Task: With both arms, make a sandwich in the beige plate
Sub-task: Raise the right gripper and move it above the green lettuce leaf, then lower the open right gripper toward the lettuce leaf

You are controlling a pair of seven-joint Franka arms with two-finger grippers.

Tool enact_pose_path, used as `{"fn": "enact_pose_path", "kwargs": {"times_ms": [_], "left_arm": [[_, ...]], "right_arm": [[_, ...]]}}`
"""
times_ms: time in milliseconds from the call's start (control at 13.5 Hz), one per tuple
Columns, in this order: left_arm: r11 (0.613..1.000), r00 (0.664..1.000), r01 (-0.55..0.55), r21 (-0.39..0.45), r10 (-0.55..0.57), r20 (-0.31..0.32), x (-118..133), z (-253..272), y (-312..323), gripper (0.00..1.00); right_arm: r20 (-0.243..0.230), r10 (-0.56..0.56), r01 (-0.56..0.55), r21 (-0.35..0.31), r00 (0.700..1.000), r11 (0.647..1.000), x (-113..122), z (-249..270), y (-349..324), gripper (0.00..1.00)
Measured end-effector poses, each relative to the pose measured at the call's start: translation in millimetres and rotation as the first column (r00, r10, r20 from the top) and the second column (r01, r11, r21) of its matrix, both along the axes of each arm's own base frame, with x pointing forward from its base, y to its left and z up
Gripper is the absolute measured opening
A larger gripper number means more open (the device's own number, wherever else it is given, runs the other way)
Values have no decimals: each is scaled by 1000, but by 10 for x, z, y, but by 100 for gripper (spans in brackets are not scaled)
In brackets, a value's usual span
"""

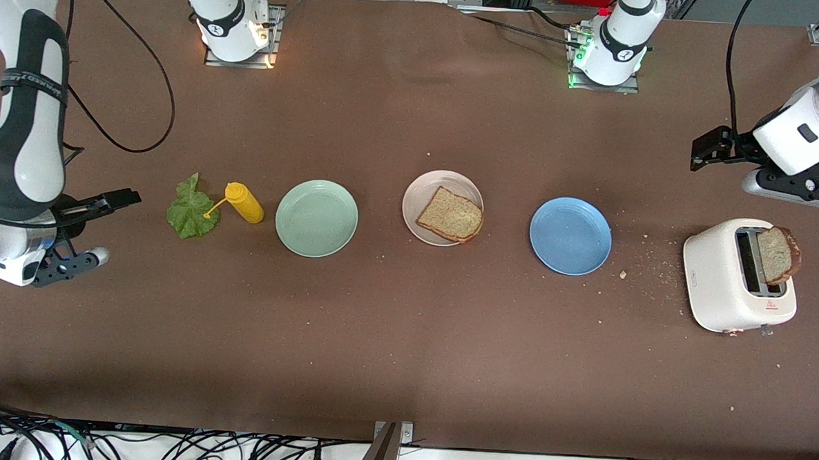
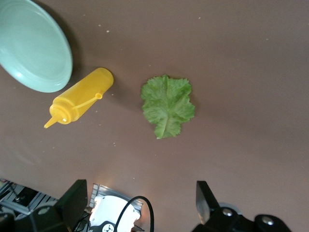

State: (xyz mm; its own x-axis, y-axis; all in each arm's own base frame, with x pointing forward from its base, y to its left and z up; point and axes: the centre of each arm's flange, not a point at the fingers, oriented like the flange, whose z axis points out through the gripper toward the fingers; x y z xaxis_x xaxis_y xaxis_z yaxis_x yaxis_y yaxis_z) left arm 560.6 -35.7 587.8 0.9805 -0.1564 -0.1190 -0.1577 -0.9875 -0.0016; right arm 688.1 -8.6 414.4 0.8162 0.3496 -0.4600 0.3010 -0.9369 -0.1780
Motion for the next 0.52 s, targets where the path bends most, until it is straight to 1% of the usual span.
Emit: {"fn": "enact_pose_path", "kwargs": {"times_ms": [74,222,369,517], "left_arm": [[1000,1000,0,0,0,0,0,0,0,100],[1000,1000,0,0,0,0,0,0,1,100],[1000,1000,0,0,0,0,0,0,1,100],[1000,1000,0,0,0,0,0,0,1,100]], "right_arm": [[8,-10,11,-38,1000,999,10,2,114,100],[43,-1,5,-111,999,994,50,9,329,100],[63,4,5,-148,998,989,71,-24,456,100],[83,-24,37,-164,996,986,93,-104,445,100]]}}
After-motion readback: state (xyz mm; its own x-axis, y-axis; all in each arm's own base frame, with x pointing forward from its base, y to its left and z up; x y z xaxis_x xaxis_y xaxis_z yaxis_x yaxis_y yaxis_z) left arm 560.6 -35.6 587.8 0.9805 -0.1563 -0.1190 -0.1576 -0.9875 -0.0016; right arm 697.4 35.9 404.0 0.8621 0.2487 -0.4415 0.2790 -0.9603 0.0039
